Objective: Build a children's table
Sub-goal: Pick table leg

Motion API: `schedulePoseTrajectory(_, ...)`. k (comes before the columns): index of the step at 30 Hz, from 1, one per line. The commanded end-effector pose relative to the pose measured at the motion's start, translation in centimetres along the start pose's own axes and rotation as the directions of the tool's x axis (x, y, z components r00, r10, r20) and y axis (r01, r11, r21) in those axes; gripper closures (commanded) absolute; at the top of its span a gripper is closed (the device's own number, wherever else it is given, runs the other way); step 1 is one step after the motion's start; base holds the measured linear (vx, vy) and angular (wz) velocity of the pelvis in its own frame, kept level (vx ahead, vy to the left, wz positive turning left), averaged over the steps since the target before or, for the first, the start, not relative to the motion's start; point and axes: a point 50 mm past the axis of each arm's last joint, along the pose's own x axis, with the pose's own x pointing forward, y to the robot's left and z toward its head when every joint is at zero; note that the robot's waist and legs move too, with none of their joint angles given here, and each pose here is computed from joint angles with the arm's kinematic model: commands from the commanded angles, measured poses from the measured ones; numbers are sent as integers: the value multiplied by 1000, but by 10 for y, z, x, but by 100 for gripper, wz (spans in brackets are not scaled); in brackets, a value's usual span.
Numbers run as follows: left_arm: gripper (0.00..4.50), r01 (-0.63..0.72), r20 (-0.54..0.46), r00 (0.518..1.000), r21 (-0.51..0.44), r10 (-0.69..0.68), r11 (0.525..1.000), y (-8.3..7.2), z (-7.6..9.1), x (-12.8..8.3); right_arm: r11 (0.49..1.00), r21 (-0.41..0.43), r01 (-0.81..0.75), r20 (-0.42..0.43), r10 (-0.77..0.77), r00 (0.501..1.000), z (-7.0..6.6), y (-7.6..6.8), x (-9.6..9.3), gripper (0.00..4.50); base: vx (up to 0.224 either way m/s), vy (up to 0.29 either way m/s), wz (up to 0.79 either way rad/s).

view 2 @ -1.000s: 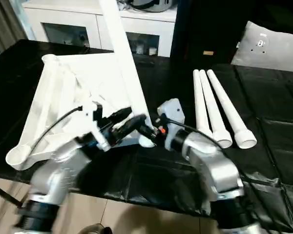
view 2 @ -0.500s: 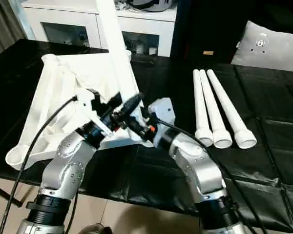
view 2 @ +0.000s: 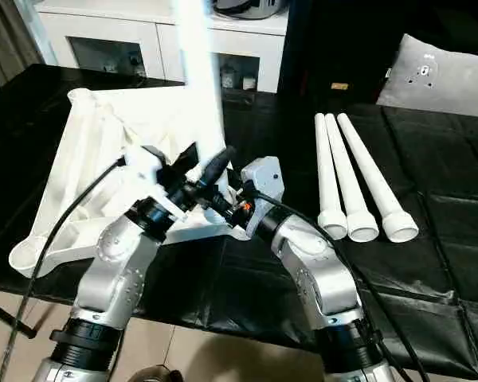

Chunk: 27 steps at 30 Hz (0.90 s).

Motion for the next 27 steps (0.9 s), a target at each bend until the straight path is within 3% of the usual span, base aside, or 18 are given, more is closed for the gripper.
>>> schedulePoseTrajectory(1, 259, -46, 75, 996, 100, 38, 994, 8, 16, 6, 1000, 14, 25, -26, -25, 999, -5, -3, -2, 261, 0, 0, 0)
schedulePoseTrajectory(6, 259, -18, 80, 997, 134, 7, 991, 5, 15, 6, 1000, 13, 24, -26, -23, 999, -5, -4, -2, 261, 0, 0, 0)
schedulePoseTrajectory(12, 259, -32, 58, 998, 9, 31, 999, 6, 9, 6, 1000, 10, 22, -27, -21, 999, -5, -4, -2, 261, 0, 0, 0)
schedulePoseTrajectory(14, 259, -88, 20, 996, -92, 90, 992, 13, 5, 7, 1000, 2, 29, -28, -29, 999, -4, -5, -1, 261, 0, 0, 0)
schedulePoseTrajectory(16, 259, -121, -27, 993, -119, 119, 985, 17, 1, 8, 999, -7, 39, -33, -39, 999, -3, -7, -1, 261, 0, 0, 0)
schedulePoseTrajectory(19, 259, -149, -70, 988, -117, 141, 982, 25, 0, 10, 999, 23, 37, -26, -36, 999, -1, -8, -2, 191, 0, 0, 0)
schedulePoseTrajectory(22, 259, -146, -84, 987, -130, 136, 981, 29, 3, 11, 1000, 12, 5, -16, -5, 1000, 2, -7, -3, 170, 0, 0, 0)
schedulePoseTrajectory(27, 259, -126, -172, 980, -156, 99, 980, 39, 7, 13, 994, 87, -64, 10, 63, 998, 10, -10, -14, 127, 0, 0, 0)
